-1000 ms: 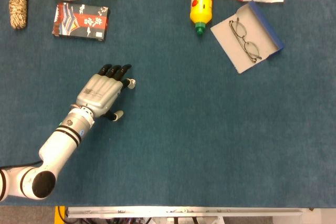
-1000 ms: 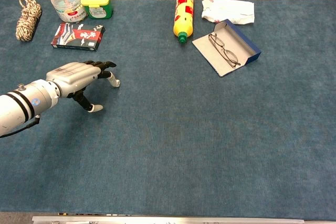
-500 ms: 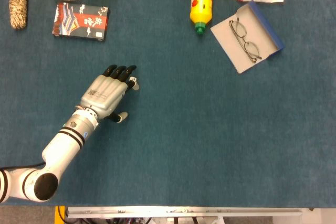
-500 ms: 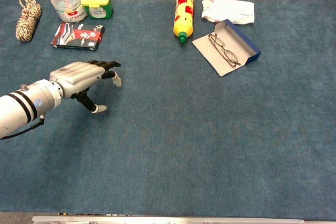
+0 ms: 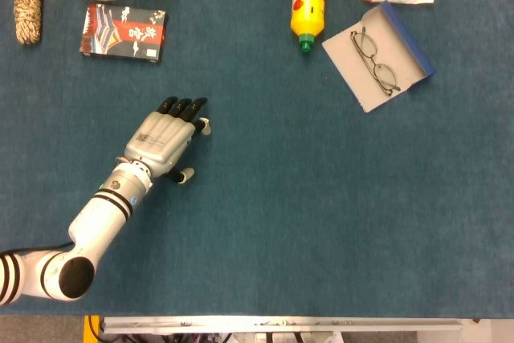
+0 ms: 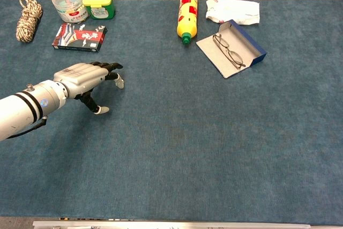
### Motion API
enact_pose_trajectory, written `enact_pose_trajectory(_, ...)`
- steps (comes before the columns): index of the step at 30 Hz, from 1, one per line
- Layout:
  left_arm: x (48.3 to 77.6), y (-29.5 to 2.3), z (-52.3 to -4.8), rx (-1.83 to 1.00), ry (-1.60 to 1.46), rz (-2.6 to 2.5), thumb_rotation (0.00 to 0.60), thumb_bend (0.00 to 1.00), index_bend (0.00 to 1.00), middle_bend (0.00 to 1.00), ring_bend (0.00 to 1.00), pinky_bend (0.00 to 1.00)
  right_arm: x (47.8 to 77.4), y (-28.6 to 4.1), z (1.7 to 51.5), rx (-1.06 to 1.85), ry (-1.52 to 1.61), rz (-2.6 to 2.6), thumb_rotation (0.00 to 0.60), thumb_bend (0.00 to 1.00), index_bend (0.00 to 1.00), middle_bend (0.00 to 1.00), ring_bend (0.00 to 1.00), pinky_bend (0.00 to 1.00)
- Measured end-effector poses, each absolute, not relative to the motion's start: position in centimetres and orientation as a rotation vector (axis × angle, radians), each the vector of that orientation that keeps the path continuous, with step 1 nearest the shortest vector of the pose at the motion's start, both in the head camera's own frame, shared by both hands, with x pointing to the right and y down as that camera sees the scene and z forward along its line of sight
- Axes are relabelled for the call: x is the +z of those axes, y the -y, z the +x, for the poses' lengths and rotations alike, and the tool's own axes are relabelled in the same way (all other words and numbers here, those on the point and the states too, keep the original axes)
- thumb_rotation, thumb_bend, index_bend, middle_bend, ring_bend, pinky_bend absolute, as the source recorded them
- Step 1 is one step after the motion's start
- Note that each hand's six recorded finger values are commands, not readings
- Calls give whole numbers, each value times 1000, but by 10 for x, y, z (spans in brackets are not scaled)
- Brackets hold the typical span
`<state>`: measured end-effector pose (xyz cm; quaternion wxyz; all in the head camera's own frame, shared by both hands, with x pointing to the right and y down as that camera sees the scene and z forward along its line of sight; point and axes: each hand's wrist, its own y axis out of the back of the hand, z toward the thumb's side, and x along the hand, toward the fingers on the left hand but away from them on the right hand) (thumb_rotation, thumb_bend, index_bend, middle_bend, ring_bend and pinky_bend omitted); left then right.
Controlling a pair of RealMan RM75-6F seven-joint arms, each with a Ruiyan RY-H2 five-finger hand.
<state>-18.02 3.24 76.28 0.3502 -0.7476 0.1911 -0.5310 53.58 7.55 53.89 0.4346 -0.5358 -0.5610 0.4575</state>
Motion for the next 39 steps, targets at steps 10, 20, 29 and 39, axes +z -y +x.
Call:
enact_pose_trajectory(10,765,-29,-183,-1394,-512,-1919,600,246,254,0,0,0,540,-75,536,1145,1394,-1335,600,62,379,343,209,349)
enact_pose_trajectory(20,765,-24,-183,-1393,-523,-1899,600,246,254,0,0,0,541,-75,536,1148,1392,-1338,600,62,379,343,209,349)
enact_pose_trajectory(29,764,-19,-179,-1383,-516,-1870,600,246,254,0,0,0,542,-75,535,1150,1387,-1342,600,62,379,343,209,349)
enact_pose_trajectory(39,762,-11,-177,-1383,-514,-1821,600,246,254,0,0,0,541,-75,535,1147,1389,-1340,600,62,379,343,209,349)
